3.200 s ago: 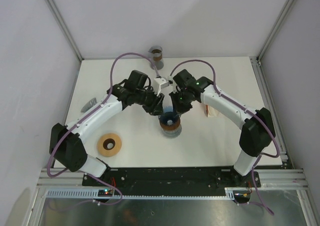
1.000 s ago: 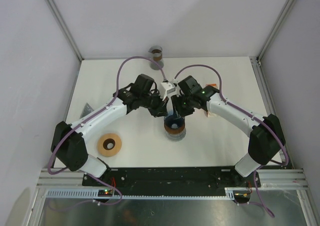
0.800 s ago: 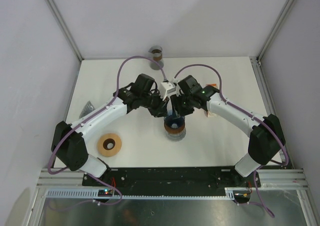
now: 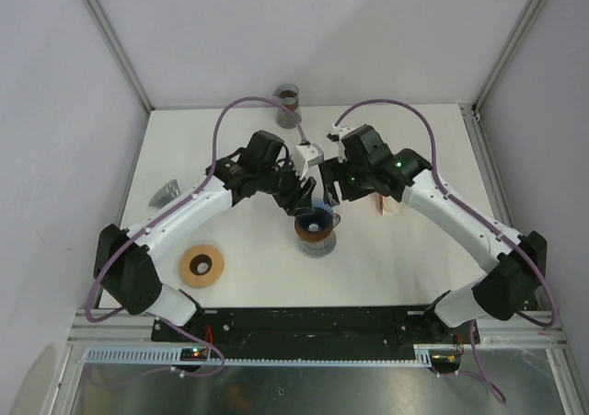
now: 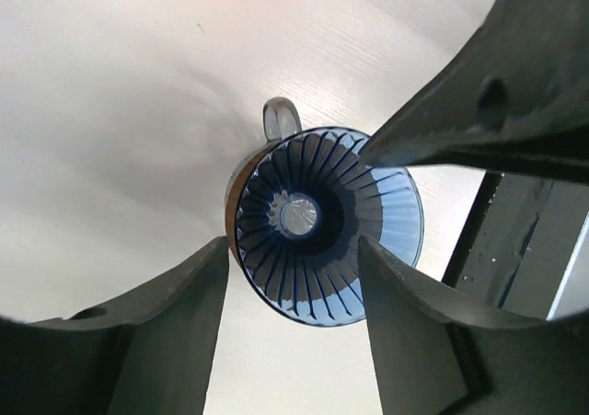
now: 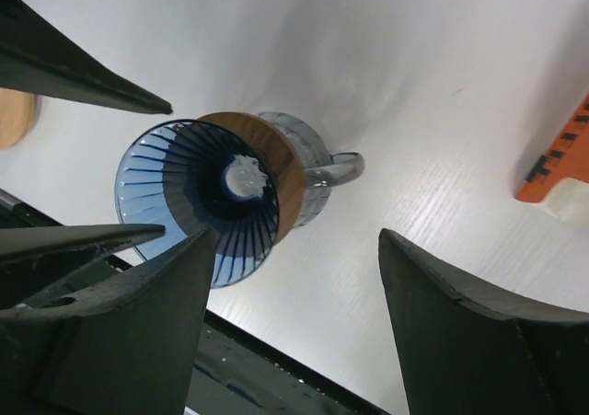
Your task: Place the coffee filter in the dripper
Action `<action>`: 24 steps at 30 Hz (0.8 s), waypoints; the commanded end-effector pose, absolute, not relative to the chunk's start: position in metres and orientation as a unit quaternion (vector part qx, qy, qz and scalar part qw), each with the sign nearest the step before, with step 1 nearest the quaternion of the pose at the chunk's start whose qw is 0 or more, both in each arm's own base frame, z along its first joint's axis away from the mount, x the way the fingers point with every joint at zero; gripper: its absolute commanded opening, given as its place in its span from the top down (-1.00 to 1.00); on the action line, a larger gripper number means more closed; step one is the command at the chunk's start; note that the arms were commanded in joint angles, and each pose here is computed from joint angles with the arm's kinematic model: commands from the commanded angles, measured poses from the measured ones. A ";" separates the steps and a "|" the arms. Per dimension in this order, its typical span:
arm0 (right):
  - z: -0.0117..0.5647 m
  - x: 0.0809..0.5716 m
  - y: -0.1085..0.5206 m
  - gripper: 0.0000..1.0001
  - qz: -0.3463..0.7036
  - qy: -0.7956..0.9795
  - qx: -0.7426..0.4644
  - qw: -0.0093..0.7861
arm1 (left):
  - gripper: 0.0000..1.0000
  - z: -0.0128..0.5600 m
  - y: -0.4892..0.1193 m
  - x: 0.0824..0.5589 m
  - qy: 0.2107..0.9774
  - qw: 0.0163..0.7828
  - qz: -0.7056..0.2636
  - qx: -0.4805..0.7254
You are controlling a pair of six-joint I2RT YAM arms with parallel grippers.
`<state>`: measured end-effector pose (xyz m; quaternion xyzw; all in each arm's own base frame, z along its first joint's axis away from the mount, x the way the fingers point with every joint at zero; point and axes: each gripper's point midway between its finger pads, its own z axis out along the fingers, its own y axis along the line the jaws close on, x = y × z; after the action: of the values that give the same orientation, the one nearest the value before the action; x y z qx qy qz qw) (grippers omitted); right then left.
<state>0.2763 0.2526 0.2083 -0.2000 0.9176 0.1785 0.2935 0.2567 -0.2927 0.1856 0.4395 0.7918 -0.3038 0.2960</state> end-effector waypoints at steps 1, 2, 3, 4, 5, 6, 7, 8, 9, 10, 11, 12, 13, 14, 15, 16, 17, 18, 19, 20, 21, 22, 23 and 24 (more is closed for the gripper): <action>0.269 0.292 0.233 -0.53 0.175 0.890 -0.171 0.385 | -0.29 0.212 -0.294 0.257 0.774 0.327 -0.304 0.449; 0.273 0.292 0.228 -0.54 0.174 0.888 -0.166 0.393 | -0.33 0.213 -0.294 0.257 0.774 0.327 -0.305 0.449; 0.276 0.295 0.222 -0.53 0.170 0.887 -0.157 0.400 | -0.35 0.215 -0.294 0.257 0.773 0.329 -0.305 0.449; 0.278 0.296 0.214 -0.52 0.165 0.887 -0.147 0.406 | -0.37 0.216 -0.294 0.257 0.772 0.331 -0.305 0.449; 0.278 0.298 0.207 -0.49 0.157 0.888 -0.136 0.411 | -0.38 0.217 -0.294 0.258 0.771 0.333 -0.305 0.449; 0.281 0.301 0.197 -0.46 0.148 0.888 -0.121 0.419 | -0.40 0.219 -0.295 0.258 0.770 0.335 -0.305 0.449; 0.278 0.303 0.188 -0.41 0.138 0.889 -0.107 0.423 | -0.41 0.222 -0.294 0.258 0.769 0.339 -0.304 0.449; 0.278 0.306 0.177 -0.37 0.127 0.890 -0.092 0.429 | -0.44 0.225 -0.294 0.259 0.768 0.343 -0.302 0.449; 0.273 0.309 0.167 -0.29 0.114 0.892 -0.080 0.429 | -0.46 0.227 -0.293 0.261 0.767 0.348 -0.298 0.449; 0.268 0.313 0.154 -0.23 0.095 0.895 -0.063 0.432 | -0.49 0.229 -0.291 0.263 0.767 0.354 -0.293 0.449; 0.261 0.316 0.143 -0.17 0.079 0.898 -0.052 0.429 | -0.51 0.231 -0.289 0.266 0.767 0.360 -0.287 0.447; 0.255 0.319 0.132 -0.12 0.063 0.901 -0.040 0.426 | -0.53 0.233 -0.285 0.270 0.768 0.367 -0.280 0.445; 0.248 0.321 0.124 -0.08 0.051 0.904 -0.034 0.422 | -0.55 0.235 -0.281 0.273 0.769 0.372 -0.274 0.442; 0.242 0.324 0.117 -0.06 0.039 0.906 -0.029 0.421 | -0.56 0.236 -0.275 0.278 0.772 0.378 -0.268 0.436; 0.237 0.327 0.111 -0.03 0.028 0.907 -0.029 0.420 | -0.57 0.236 -0.270 0.282 0.775 0.380 -0.265 0.429; 0.234 0.330 0.107 -0.01 0.019 0.907 -0.030 0.420 | -0.58 0.236 -0.263 0.288 0.779 0.383 -0.262 0.421; 0.231 0.334 0.104 0.00 0.012 0.906 -0.039 0.421 | -0.58 0.237 -0.257 0.293 0.782 0.386 -0.261 0.413; 0.229 0.337 0.104 0.02 0.012 0.906 -0.052 0.421 | -0.58 0.236 -0.249 0.298 0.787 0.387 -0.261 0.404; 0.228 0.341 0.105 0.05 0.008 0.902 -0.080 0.423 | -0.58 0.235 -0.243 0.302 0.791 0.387 -0.260 0.396; 0.227 0.346 0.106 0.08 0.003 0.896 -0.116 0.428 | -0.58 0.234 -0.235 0.308 0.795 0.389 -0.257 0.387; 0.225 0.349 0.107 0.09 -0.002 0.892 -0.143 0.430 | -0.58 0.233 -0.229 0.311 0.799 0.390 -0.255 0.381; 0.225 0.354 0.106 0.09 -0.010 0.884 -0.171 0.434 | -0.58 0.233 -0.223 0.315 0.801 0.392 -0.251 0.376; 0.224 0.357 0.105 0.09 -0.011 0.879 -0.193 0.436 | -0.58 0.232 -0.218 0.318 0.802 0.395 -0.247 0.373; 0.224 0.361 0.105 0.09 -0.010 0.874 -0.211 0.439 | -0.59 0.232 -0.213 0.320 0.803 0.398 -0.243 0.371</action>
<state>0.3343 0.1034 0.2065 -0.1105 0.9146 0.0030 0.3889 0.3102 -0.2280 0.2058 0.3689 0.8210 -0.2523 0.3552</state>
